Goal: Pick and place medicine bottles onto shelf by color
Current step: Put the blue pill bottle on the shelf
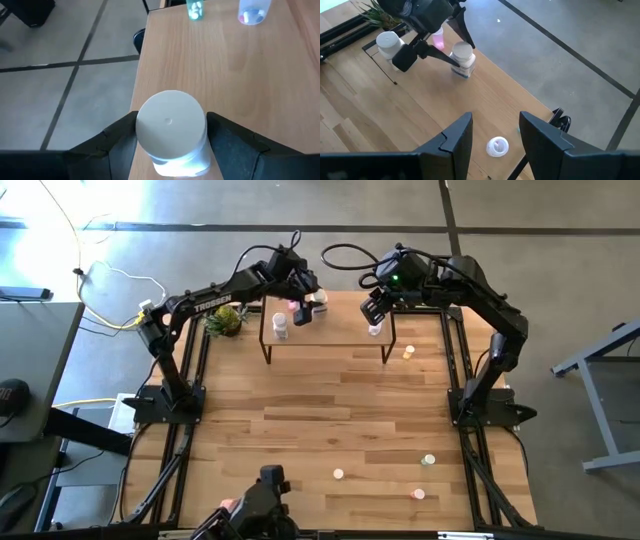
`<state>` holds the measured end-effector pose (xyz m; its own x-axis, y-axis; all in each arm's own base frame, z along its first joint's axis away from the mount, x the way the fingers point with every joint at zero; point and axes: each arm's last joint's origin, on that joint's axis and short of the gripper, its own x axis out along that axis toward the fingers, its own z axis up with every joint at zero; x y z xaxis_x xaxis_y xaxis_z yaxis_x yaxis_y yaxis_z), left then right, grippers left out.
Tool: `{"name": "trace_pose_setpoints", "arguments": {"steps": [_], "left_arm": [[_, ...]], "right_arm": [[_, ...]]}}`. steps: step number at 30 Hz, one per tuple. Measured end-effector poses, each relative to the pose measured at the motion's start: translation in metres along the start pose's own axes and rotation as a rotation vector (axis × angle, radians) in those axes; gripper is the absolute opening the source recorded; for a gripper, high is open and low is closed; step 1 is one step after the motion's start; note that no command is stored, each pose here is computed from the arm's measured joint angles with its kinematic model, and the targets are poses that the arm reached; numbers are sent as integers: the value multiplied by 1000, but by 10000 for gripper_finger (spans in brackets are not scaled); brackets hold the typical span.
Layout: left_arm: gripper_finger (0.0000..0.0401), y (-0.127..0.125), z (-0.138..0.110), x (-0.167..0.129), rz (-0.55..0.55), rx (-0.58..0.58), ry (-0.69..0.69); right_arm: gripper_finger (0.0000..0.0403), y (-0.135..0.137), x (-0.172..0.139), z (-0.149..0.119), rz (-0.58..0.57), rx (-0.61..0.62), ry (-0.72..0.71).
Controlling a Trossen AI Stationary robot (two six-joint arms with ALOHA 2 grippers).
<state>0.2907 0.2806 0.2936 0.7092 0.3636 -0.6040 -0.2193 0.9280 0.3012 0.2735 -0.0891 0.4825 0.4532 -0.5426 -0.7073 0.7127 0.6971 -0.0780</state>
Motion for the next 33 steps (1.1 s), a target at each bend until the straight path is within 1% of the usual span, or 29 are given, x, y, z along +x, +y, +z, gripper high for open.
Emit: {"name": "trace_pose_setpoints", "arguments": {"steps": [4, 10, 15, 27, 33], "left_arm": [[223, 1, 2, -5, -16, -8, 25], [223, 1, 3, -8, -29, 18, 54], [223, 2, 0, -9, -3, 27, 96], [223, 3, 1, -9, 4, 129, 90], [223, 3, 1, -9, -1, 113, 84]], "right_arm": [[154, 0, 0, 0, 0, 0, 0], [154, 0, 0, 0, 0, 0, -1], [154, 0, 0, 0, 1, 0, 0], [154, 0, 0, 0, 1, 1, -1], [154, 0, 0, 0, 1, 1, 0]]}}
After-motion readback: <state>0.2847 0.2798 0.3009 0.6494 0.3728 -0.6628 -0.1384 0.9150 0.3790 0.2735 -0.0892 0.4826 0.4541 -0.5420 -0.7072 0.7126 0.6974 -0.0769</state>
